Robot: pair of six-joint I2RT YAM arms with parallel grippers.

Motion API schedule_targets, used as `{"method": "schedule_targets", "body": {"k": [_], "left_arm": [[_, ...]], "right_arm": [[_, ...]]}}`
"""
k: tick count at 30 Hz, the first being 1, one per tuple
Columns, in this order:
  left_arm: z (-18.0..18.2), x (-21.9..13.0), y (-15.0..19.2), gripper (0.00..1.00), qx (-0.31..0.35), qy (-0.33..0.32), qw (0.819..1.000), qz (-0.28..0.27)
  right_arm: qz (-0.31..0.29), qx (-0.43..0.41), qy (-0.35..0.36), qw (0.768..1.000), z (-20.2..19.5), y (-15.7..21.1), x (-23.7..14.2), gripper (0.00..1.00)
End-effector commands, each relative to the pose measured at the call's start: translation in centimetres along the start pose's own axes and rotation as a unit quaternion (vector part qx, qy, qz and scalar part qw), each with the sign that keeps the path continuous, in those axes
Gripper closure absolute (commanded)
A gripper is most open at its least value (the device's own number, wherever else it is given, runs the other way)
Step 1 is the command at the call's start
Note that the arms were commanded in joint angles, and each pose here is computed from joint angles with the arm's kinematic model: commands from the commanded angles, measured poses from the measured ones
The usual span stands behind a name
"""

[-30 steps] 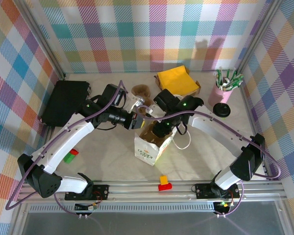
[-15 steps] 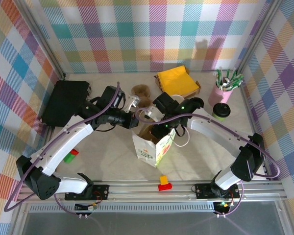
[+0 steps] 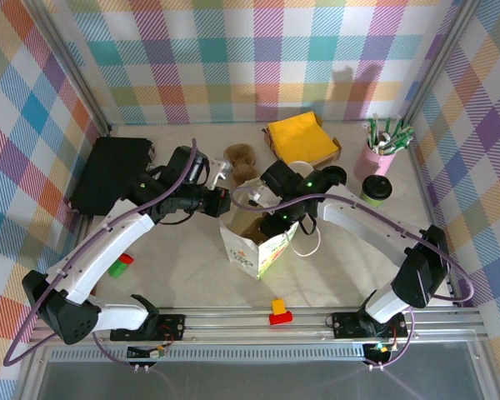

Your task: Pack the takeout coffee

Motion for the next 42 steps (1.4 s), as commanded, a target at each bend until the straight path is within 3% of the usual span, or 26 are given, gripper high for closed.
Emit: {"method": "schedule_targets", "body": {"k": [1,24,42], "left_arm": [[-1.1,-0.4,-0.1,1.0,-0.001,0.033,0.999,0.0],[-1.3,0.1,-0.3,1.0,0.0,0.04,0.999,0.009],[-0.9,0.5,-0.5,1.0,0.002,0.024,1.0,0.01]], "right_arm": [[0.009,0.012,-0.002,1.0,0.2,-0.4,0.4,0.58],[0.036,0.019,-0.008,0.999,0.0,-0.1,4.4,0.56],[0.053,0.013,0.001,0.999,-0.3,0.6,5.6,0.5]]}}
Point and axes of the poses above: each hand's point on the last joint's axis, 136 mm out from that joint toward the fingers, its own x axis out along the fingers, its own z axis along the line the jaws close on, y = z × x, the point moved 4 cm from there along -x, back along the fingers, and after that the axes turned 5 degrees about -x, right-handed, at the moved point
